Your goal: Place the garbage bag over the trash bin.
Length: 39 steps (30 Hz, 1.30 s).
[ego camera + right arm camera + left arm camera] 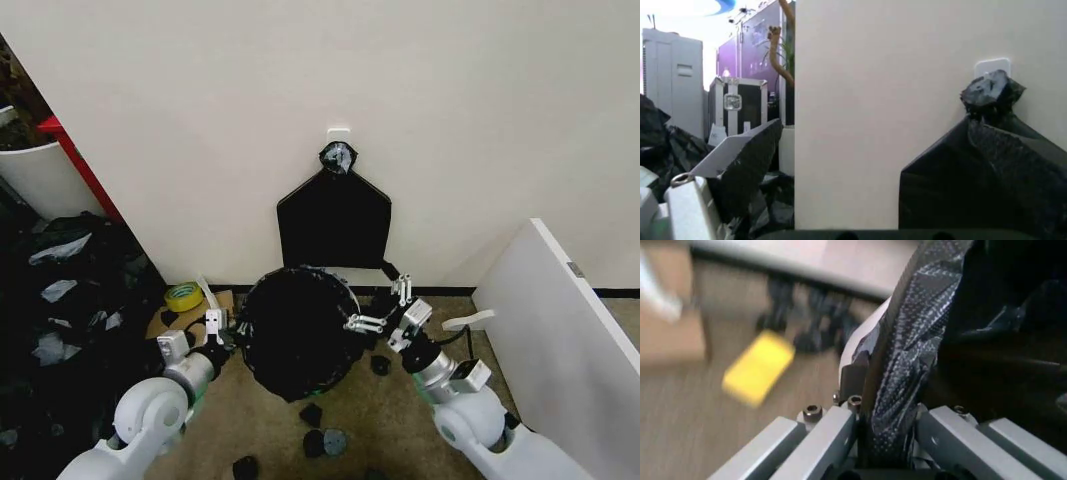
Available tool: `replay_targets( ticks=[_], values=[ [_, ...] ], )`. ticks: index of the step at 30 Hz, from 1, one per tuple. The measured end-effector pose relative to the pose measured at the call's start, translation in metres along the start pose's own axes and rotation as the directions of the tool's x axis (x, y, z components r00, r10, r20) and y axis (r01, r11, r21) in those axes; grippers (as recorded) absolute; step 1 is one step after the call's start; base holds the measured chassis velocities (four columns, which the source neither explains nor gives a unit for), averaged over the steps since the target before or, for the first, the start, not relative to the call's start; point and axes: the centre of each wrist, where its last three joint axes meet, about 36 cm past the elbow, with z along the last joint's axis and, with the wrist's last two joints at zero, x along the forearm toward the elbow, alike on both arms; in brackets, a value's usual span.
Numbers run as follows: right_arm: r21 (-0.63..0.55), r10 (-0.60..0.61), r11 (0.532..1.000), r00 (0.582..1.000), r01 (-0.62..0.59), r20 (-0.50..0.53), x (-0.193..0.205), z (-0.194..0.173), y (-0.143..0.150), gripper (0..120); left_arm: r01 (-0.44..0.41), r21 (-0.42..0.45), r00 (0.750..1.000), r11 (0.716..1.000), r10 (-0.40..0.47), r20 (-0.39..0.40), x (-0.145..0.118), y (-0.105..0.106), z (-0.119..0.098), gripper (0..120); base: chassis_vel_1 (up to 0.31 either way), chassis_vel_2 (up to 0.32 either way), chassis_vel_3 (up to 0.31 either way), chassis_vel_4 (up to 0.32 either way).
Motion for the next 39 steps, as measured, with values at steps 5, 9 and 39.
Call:
replay_targets(
  ticks=[5, 9, 39],
  values=[
    [0.009, -0.006, 1.000, 1.000, 0.006, 0.004, -0.001, 0.003, 0.007, 100, 0.063, 0.057, 0.994, 0.996, -0.058, -0.097, -0.004, -0.017, 0.015, 0, 0.000, 0.000, 0.000, 0.000],
    [0.009, -0.006, 1.000, 1.000, 0.006, 0.003, -0.002, 0.006, 0.010, 100, 0.118, 0.103, 0.984, 0.988, -0.103, -0.145, -0.019, -0.024, 0.033, 0, 0.000, 0.000, 0.000, 0.000],
    [0.015, 0.023, 1.000, 0.999, -0.022, -0.028, 0.003, 0.012, 0.008, 100, 0.186, 0.124, 0.982, 0.975, -0.180, -0.053, -0.042, -0.039, 0.024, 63, 0.000, 0.000, 0.000, 0.000]
  ],
)
